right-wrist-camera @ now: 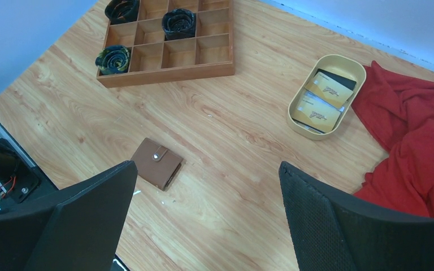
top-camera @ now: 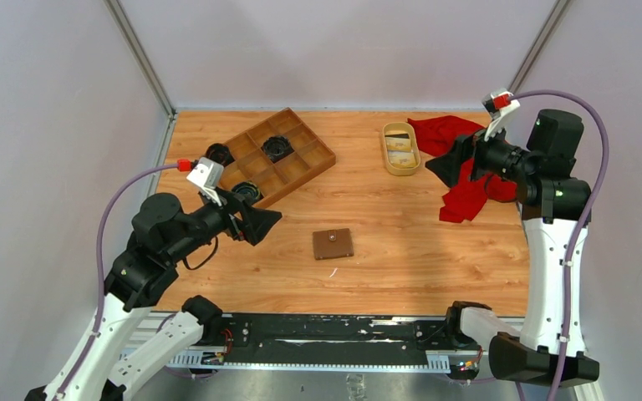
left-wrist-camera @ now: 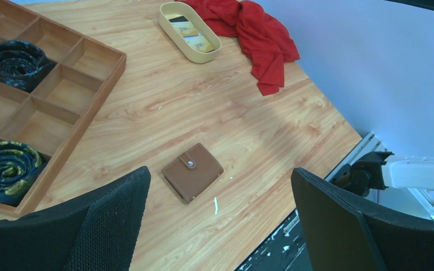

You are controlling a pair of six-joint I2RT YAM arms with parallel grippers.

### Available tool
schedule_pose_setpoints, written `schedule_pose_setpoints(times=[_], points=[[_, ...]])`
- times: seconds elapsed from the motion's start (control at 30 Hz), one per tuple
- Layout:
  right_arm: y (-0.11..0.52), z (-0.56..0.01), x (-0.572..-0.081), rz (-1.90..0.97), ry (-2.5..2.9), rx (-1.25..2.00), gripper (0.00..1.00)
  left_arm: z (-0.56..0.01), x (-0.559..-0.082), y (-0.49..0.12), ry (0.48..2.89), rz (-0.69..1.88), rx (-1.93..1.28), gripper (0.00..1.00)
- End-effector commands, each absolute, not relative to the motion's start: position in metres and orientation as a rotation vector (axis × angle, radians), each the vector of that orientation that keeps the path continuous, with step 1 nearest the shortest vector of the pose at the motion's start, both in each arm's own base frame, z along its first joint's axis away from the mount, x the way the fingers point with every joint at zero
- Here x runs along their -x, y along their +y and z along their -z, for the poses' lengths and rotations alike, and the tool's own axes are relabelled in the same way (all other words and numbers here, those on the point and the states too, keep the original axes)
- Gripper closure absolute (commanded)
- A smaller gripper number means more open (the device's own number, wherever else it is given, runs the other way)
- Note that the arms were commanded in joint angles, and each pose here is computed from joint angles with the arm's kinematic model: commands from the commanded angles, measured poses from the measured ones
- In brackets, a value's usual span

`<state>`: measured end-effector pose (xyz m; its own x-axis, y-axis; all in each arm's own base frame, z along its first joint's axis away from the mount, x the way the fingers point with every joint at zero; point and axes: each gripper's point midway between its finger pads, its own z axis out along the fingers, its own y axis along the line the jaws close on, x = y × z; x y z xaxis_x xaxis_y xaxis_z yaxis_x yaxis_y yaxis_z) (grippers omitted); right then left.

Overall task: Put the credit cards into the card holder
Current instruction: Reset both arms

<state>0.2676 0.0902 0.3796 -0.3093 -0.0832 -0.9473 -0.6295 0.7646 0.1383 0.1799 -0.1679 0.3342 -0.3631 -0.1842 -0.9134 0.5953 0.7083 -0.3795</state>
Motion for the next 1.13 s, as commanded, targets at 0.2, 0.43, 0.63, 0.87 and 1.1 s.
schedule_pose_setpoints(times=[0.2,0.43,0.63,0.87,1.1], points=[[0.0846,-0.3801,-0.2693,-0.616,1.822,0.514,0.00,-0.3344,-0.1845,-0.1701,1.746,0.830,-0.361,0.00],[0.0822,-0.3803,-0.2700,-0.614,1.822,0.503,0.00,-0.3319,-0.1855,-0.1699,1.754,0.821,-0.366,0.00],[0.0816,-0.3814,-0.2696,-0.617,1.819,0.502,0.00,-0.3304,-0.1856,-0.1689,1.758,0.813,-0.367,0.00],[0.0803,-0.3805,-0.2709,-0.612,1.819,0.504,0.00,-0.3282,-0.1861,-0.1665,1.765,0.796,-0.364,0.00],[0.0775,-0.3789,-0.2722,-0.596,1.822,0.499,0.00,-0.3266,-0.1850,-0.1646,1.766,0.790,-0.360,0.00]])
